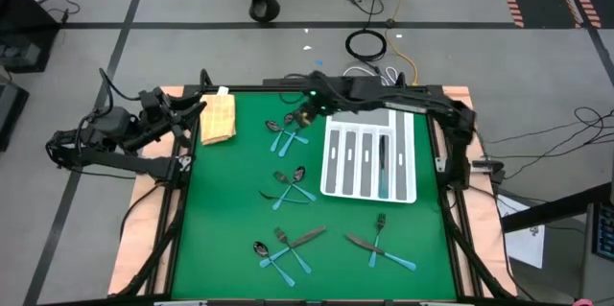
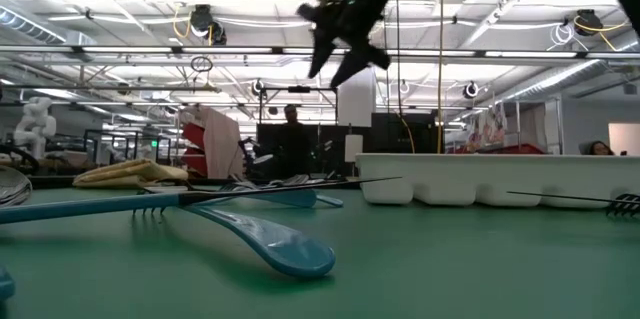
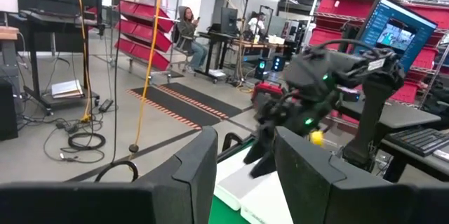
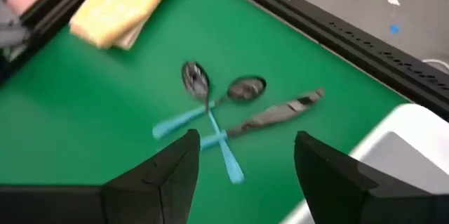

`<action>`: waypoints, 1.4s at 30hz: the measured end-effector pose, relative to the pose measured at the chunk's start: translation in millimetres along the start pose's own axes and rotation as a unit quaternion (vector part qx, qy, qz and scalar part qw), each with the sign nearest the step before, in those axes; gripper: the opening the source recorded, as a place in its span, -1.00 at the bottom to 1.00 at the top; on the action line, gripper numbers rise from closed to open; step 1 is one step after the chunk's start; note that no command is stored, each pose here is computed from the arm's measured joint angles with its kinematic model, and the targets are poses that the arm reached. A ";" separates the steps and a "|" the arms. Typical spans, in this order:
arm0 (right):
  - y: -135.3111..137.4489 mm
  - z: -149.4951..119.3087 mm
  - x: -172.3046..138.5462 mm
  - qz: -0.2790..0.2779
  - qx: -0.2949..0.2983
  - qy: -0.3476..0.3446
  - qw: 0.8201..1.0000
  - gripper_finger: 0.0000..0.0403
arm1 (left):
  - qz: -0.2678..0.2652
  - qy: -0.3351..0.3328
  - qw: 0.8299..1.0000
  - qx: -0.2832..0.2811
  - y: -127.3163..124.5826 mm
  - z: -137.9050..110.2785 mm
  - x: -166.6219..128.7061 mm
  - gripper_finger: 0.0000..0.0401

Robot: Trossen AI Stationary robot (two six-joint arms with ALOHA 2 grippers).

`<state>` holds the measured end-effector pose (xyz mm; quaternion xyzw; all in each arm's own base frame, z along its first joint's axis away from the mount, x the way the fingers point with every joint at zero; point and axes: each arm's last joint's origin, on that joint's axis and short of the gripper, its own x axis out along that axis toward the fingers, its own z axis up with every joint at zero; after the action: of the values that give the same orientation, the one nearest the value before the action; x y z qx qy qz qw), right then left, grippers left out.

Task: Sort silverware
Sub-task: Put the blue table knife into the silverware tray with the other blue table knife

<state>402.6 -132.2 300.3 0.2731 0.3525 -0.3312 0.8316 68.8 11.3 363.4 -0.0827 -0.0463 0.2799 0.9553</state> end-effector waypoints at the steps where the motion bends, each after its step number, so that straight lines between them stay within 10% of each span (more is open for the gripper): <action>1: 1.0 2.3 7.7 -0.015 0.012 -0.003 1.000 0.07 | 0.000 0.000 1.000 0.000 0.0 0.0 0.0 -0.27; 13: 3.4 -22.8 88.8 -0.077 0.080 0.102 0.989 0.07 | 0.005 0.009 1.000 -0.022 0.5 -2.3 0.0 -0.27; 21: 3.8 -22.7 86.1 -0.061 0.076 0.116 0.988 0.07 | 0.054 0.047 0.994 -0.082 -0.4 -13.7 5.9 -0.27; 30: -7.9 17.4 -82.3 -0.044 0.006 -0.027 0.999 0.07 | 0.117 0.178 0.976 -0.046 -32.4 -59.6 82.7 -0.27; 42: -66.7 -20.8 -239.7 -0.146 -0.033 -0.069 0.986 0.07 | 0.111 0.385 0.908 -0.118 -20.3 -121.9 216.9 -0.27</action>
<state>217.0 -74.1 457.0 0.1670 0.3411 -0.4554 0.8052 277.9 96.1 256.6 -0.3012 0.3022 0.3228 0.8448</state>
